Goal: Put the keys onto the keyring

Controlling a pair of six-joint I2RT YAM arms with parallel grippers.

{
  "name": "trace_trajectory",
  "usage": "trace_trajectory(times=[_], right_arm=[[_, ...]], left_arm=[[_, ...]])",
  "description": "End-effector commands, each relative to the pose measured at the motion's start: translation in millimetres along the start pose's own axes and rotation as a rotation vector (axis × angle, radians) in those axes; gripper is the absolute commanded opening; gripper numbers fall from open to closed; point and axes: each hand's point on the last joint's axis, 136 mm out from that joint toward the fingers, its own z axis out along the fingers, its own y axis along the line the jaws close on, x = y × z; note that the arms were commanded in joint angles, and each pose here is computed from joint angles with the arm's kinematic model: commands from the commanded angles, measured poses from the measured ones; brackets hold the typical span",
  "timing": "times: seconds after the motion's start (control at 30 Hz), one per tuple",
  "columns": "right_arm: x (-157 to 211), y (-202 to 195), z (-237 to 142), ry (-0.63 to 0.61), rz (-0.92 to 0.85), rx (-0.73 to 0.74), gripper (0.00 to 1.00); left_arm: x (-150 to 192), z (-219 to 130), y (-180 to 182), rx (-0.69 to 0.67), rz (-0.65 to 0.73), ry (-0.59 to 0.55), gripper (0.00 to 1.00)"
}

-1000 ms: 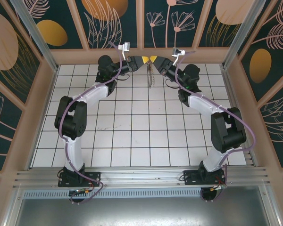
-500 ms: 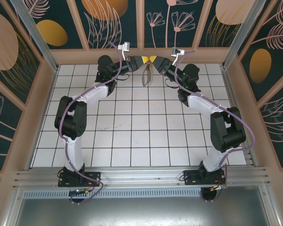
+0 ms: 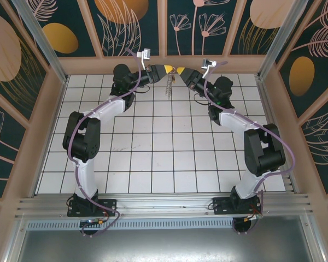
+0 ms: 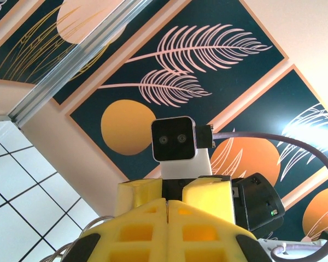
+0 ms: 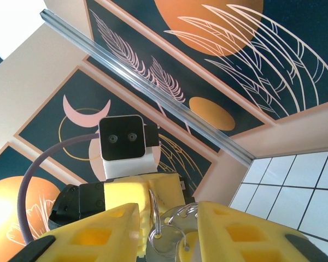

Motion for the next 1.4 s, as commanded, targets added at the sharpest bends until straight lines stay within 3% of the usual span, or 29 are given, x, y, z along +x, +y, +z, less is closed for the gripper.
trace_trajectory(times=[0.0,0.37,0.5,0.6,0.77,0.8,0.87,0.97,1.13,1.37], right_arm=[[-4.5,17.3,8.2,-0.006,-0.048,-0.061,0.33],[3.1,24.5,19.1,0.026,-0.055,-0.083,0.29],[4.0,25.9,21.1,0.033,-0.058,-0.086,0.18],[3.4,25.0,21.0,0.035,-0.06,-0.082,0.02],[1.8,20.1,19.7,0.047,-0.072,-0.064,0.0],[1.2,18.2,18.9,0.052,-0.077,-0.06,0.0],[-0.1,14.4,16.6,0.076,-0.097,-0.051,0.0],[-2.3,7.2,11.9,0.122,-0.126,-0.039,0.0],[1.5,-1.9,7.3,0.232,-0.17,-0.039,0.0],[11.0,-7.4,10.3,0.369,-0.208,-0.07,0.0]], left_arm=[[-10.4,-0.7,-34.0,0.059,0.075,-0.022,0.0],[-10.2,-0.4,-32.6,0.058,0.072,-0.022,0.0],[-9.9,-0.2,-33.0,0.059,0.073,-0.022,0.0],[-10.4,-0.7,-33.9,0.06,0.075,-0.023,0.0],[-9.1,-0.5,-38.6,0.074,0.089,-0.008,0.0],[-9.5,-0.9,-39.0,0.072,0.096,-0.005,0.04],[-12.0,-2.5,-38.1,0.051,0.118,0.001,0.22],[-18.3,-8.2,-31.3,-0.009,0.157,0.015,0.36],[-21.7,-16.0,-22.0,-0.054,0.195,0.073,0.43],[-10.6,-13.7,-1.7,-0.093,0.198,0.179,0.44]])
